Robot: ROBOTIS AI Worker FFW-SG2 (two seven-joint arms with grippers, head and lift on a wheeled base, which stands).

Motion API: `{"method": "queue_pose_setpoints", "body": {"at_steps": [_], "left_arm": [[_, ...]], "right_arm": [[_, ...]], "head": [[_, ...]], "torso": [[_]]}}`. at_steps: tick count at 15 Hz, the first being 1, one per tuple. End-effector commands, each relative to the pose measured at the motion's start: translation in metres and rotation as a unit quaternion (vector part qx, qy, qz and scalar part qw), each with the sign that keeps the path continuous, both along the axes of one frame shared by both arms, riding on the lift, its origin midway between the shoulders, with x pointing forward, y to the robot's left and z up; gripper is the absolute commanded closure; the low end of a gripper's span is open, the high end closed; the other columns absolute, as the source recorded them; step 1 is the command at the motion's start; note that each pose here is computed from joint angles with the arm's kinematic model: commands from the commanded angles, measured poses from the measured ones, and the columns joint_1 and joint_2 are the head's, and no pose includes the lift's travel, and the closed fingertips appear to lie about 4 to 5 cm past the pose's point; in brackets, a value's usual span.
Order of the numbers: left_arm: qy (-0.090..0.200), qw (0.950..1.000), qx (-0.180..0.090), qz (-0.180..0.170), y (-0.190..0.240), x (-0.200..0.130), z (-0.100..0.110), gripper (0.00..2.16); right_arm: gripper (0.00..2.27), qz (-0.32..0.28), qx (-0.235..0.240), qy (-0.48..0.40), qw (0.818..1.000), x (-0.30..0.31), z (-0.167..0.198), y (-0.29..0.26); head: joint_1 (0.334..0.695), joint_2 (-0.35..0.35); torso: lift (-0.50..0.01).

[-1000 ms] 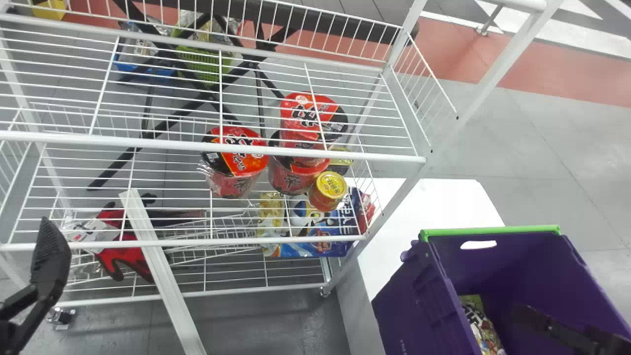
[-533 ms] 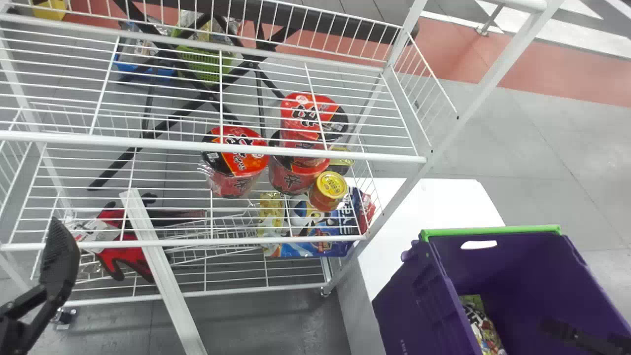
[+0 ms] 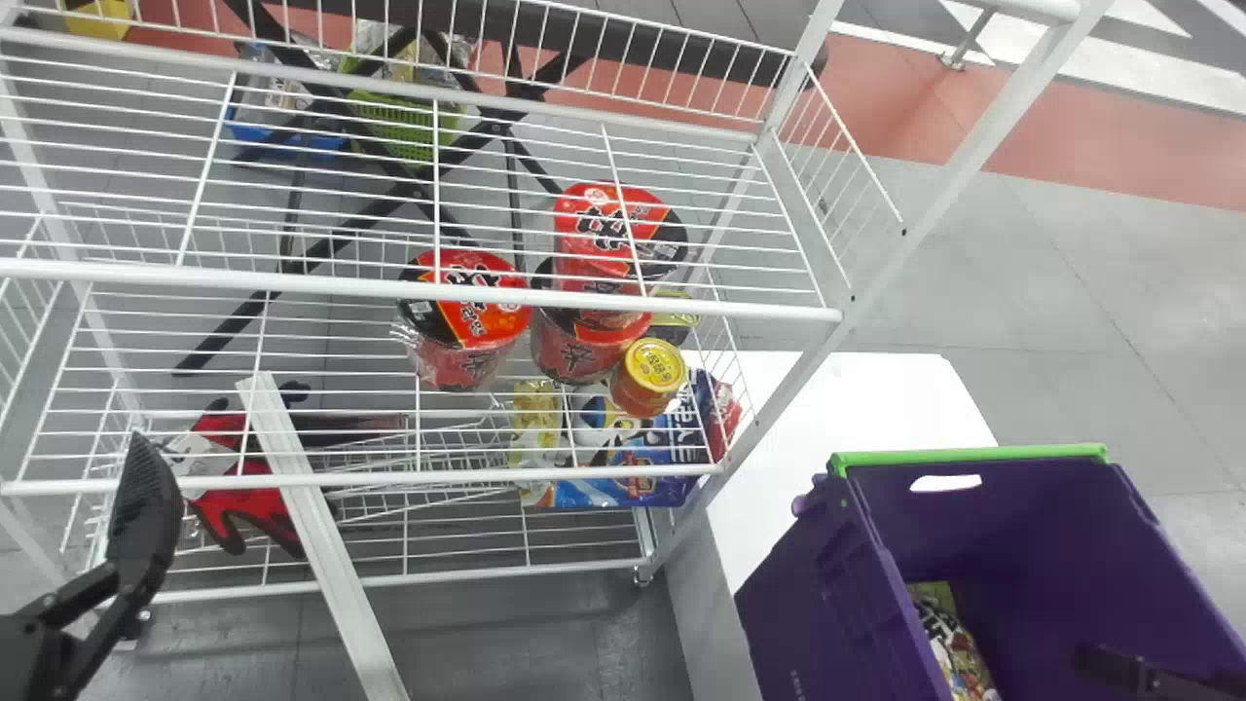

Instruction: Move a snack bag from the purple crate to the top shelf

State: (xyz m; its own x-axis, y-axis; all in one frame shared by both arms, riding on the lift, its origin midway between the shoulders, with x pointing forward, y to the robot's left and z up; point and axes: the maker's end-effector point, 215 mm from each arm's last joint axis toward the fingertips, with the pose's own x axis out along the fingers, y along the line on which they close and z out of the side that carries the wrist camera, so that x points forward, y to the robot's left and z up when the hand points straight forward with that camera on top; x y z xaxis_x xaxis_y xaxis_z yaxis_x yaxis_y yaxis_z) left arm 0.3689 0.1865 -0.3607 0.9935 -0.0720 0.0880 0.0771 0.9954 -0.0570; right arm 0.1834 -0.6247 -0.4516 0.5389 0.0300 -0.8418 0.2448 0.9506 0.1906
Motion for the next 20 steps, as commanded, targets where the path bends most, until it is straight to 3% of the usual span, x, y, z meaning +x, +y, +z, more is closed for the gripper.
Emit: {"method": "queue_pose_setpoints", "body": {"at_steps": [1,8,14,20], "left_arm": [[-0.001,1.0000,0.000,-0.001,0.000,0.000,0.000,0.12],[0.010,0.9999,-0.003,-0.004,-0.004,0.009,-0.009,0.12],[0.012,0.9999,-0.006,-0.002,0.001,0.018,-0.015,0.12],[0.011,0.9999,-0.010,0.001,0.008,0.022,-0.017,0.12]], "right_arm": [[0.21,0.030,0.001,0.040,0.999,-0.008,-0.022,0.001],[0.20,0.085,0.030,0.187,0.978,-0.063,-0.082,0.001],[0.20,0.133,-0.015,0.248,0.960,-0.098,-0.097,-0.036],[0.20,0.157,0.011,0.284,0.946,-0.130,-0.137,-0.004]], "head": [[0.695,-0.350],[0.695,-0.350],[0.695,-0.350],[0.695,-0.350]], "torso": [[-0.453],[-0.453],[-0.453],[-0.453]]}}
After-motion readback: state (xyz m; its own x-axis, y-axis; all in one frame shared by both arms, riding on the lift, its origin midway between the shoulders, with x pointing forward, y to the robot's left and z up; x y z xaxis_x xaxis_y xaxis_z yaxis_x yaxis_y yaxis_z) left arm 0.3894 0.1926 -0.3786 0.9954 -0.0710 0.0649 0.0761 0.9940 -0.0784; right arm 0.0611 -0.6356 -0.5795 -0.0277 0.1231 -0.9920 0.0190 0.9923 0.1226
